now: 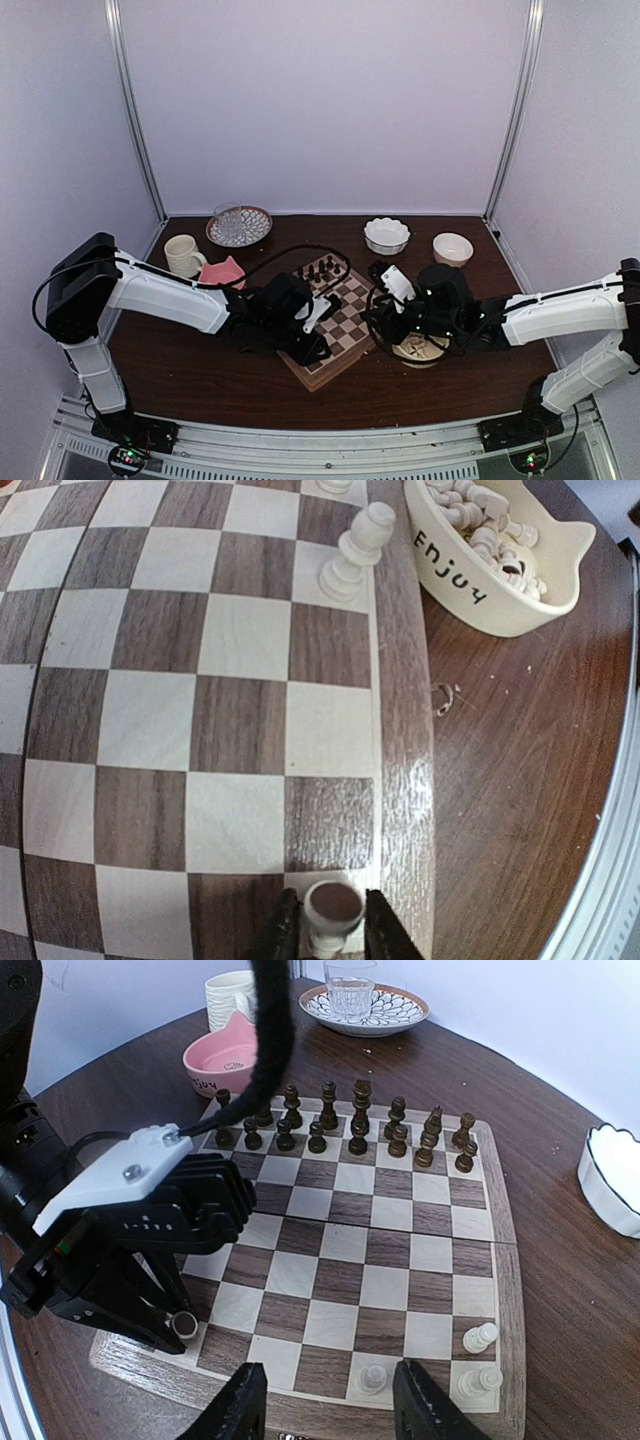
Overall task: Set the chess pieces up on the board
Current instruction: Place the pawn on the chessboard.
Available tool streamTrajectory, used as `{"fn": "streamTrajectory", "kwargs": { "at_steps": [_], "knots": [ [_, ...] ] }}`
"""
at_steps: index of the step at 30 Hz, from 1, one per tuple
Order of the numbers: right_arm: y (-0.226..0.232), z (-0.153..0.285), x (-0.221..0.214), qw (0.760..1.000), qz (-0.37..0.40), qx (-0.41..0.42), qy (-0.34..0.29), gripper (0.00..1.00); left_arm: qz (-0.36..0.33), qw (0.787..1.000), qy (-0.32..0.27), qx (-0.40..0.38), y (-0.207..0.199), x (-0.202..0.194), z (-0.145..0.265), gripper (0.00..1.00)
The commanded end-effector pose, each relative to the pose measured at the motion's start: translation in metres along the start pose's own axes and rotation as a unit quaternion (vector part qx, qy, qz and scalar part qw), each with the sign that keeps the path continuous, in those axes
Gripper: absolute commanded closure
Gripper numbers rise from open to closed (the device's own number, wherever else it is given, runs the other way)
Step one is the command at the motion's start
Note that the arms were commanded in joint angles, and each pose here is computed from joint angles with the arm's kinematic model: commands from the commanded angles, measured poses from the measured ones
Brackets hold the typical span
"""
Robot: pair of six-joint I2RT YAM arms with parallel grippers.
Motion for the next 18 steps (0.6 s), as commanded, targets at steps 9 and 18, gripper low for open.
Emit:
{"fn": "streamTrajectory", "kwargs": {
  "at_steps": [9, 18],
  "knots": [
    [0.0079, 0.0008, 0.0081, 1.000, 0.012, 0.018, -0.016, 0.54, -0.002, 1.000, -0.006, 0.021, 0.0048, 0.0052, 0.0053, 0.64],
    [0.0085, 0.0016, 0.0073, 1.000, 0.014, 0.018, -0.015, 0.54, -0.014, 1.000, -0.006, 0.008, 0.0016, 0.0051, 0.0084, 0.63]
  ]
}}
Point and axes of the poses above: each gripper's point midway between its finger pads, its own z axis back along the fingers, its own y axis along the line the jaws close on, x = y × z, the point moved 9 cm from there along z, back along the fingers, and after that the axes turned 10 degrees about -z, right-handed, at the moved point
